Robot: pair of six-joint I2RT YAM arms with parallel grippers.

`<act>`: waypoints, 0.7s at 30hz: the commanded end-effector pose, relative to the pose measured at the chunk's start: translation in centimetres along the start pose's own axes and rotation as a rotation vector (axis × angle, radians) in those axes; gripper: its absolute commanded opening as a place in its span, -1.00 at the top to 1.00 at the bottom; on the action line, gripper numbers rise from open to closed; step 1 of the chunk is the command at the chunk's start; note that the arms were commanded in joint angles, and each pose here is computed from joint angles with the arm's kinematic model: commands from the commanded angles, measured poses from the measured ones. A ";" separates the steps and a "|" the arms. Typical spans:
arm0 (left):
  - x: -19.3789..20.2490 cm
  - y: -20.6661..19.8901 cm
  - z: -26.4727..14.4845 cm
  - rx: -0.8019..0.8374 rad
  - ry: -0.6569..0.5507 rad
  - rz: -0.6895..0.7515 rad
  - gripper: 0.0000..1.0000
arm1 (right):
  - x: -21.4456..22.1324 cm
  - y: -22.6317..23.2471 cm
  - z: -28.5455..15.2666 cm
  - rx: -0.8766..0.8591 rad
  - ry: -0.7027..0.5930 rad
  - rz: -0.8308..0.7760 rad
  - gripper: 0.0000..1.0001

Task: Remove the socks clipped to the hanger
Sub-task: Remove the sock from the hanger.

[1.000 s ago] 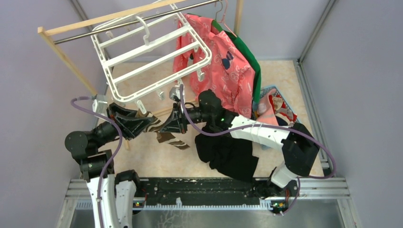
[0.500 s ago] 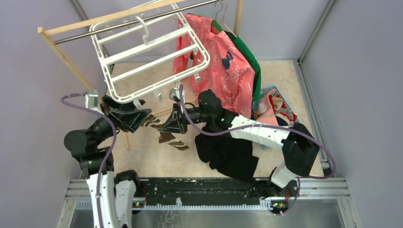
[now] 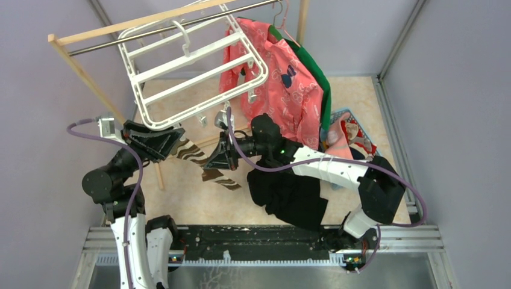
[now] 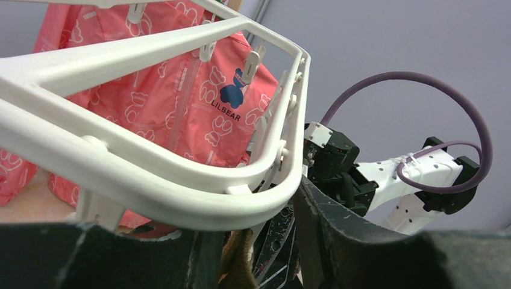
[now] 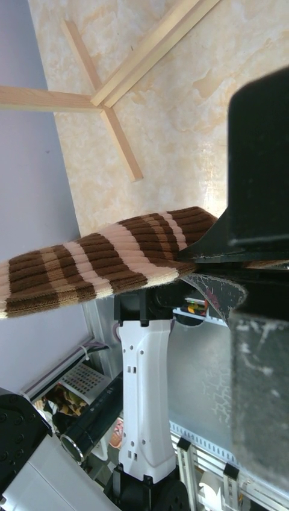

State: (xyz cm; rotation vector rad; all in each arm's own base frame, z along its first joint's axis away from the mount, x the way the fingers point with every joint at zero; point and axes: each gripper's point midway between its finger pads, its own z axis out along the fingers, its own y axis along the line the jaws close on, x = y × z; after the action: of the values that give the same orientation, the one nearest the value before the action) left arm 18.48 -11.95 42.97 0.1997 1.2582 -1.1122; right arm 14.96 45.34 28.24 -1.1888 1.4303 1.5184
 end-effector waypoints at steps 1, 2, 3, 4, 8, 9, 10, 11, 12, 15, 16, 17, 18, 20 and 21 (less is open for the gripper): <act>-1.2 -0.6 0.2 0.016 -0.042 0.024 0.09 | -4.2 2.3 -0.5 -0.037 -0.083 -0.099 1.00; -1.3 -0.6 0.2 0.015 -0.044 0.027 0.15 | -4.2 2.3 -0.5 -0.037 -0.083 -0.101 1.00; -1.2 -0.5 0.2 0.014 -0.044 0.027 0.20 | -4.2 2.3 -0.6 -0.036 -0.082 -0.101 1.00; -1.2 -0.5 0.2 0.014 -0.044 0.026 0.26 | -4.2 2.3 -0.6 -0.036 -0.083 -0.102 1.00; -0.9 -0.4 0.1 0.012 -0.046 0.021 0.45 | -4.1 2.3 -0.8 -0.031 -0.083 -0.111 1.00; -0.8 -0.3 0.0 0.011 -0.046 0.024 0.50 | -4.0 2.3 -0.9 -0.030 -0.081 -0.115 1.00; -0.8 -0.3 0.0 0.010 -0.047 0.026 0.54 | -4.1 2.4 -0.9 -0.029 -0.082 -0.118 1.00; -0.8 -0.2 0.0 0.007 -0.050 0.027 0.58 | -4.0 2.4 -1.0 -0.027 -0.080 -0.122 1.00; -0.8 -0.1 0.0 0.003 -0.051 0.023 0.61 | -3.9 2.4 -1.1 -0.025 -0.079 -0.126 1.00; -0.9 0.0 -0.1 -0.003 -0.059 0.026 0.68 | -3.4 2.3 -1.5 -0.010 -0.071 -0.150 1.00; -0.9 0.0 -0.1 -0.004 -0.060 0.031 0.69 | -3.1 2.1 -1.8 0.000 -0.067 -0.163 1.00; -1.0 0.0 -0.1 -0.006 -0.062 0.038 0.71 | -3.0 2.2 -2.1 0.008 -0.064 -0.177 1.00; -1.0 0.1 0.0 -0.008 -0.060 0.047 0.73 | -2.8 2.0 -2.5 0.019 -0.062 -0.192 1.00; -1.2 0.0 0.0 -0.010 -0.060 0.064 0.78 | -2.4 1.7 -3.3 0.039 -0.058 -0.211 1.00; -1.2 0.1 0.0 -0.011 -0.059 0.069 0.80 | -2.2 1.5 -3.8 0.050 -0.056 -0.220 1.00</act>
State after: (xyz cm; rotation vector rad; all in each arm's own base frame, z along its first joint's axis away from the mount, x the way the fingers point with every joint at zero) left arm 18.84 -11.52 43.24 0.1770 1.2293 -1.0992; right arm 14.50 43.28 29.03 -1.2197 1.3629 1.4285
